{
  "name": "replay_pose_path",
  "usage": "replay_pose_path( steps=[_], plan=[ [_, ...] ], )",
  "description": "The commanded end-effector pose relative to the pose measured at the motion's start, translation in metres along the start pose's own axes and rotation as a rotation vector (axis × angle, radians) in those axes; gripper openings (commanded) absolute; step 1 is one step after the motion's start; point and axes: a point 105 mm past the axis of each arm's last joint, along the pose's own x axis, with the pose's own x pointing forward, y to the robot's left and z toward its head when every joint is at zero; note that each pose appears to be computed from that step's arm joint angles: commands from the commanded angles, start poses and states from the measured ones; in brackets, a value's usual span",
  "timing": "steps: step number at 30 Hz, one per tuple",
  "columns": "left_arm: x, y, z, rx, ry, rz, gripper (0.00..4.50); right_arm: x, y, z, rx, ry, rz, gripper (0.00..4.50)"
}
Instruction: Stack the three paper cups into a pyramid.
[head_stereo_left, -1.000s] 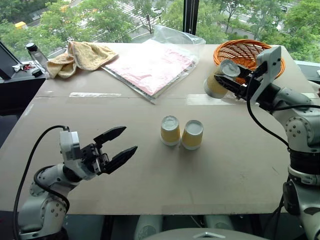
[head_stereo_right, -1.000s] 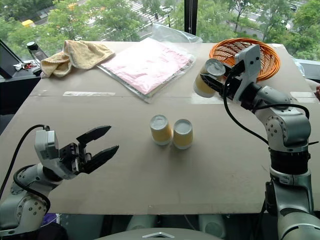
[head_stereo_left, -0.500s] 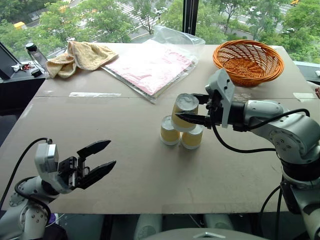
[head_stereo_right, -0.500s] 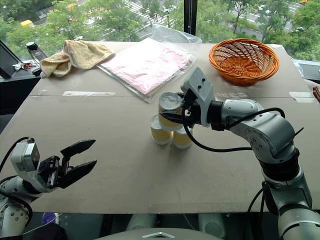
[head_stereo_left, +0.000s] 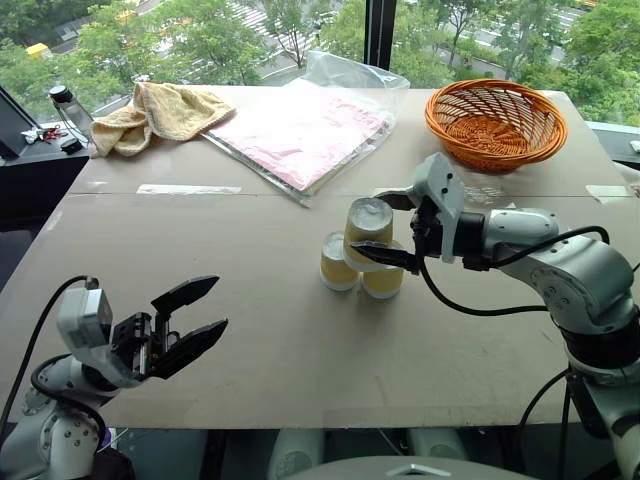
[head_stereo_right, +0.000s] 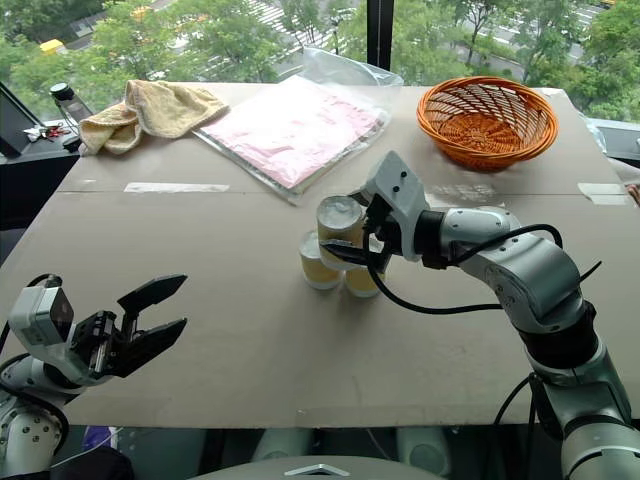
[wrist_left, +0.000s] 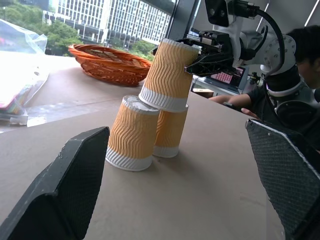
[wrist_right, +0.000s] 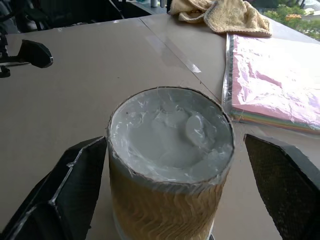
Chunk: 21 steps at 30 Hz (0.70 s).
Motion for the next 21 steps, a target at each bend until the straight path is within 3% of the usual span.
replay_pose_path(
  steps=[1, 6, 15, 21],
  plan=[
    [0.002, -0.004, 0.008, 0.018, -0.012, -0.009, 4.50, -0.031, 0.001, 0.026, -0.095, -0.133, -0.019, 4.45],
    [0.003, 0.004, -0.011, -0.015, 0.094, 0.071, 4.50, -0.072, 0.003, 0.006, -0.110, -0.107, -0.079, 4.45],
    [-0.011, 0.022, -0.040, 0.040, 0.335, 0.250, 4.50, -0.157, 0.039, -0.080, 0.105, 0.114, -0.194, 4.45],
    [-0.008, 0.025, -0.050, 0.032, 0.422, 0.241, 4.50, -0.173, 0.048, -0.104, 0.144, 0.167, -0.240, 4.45]
  ],
)
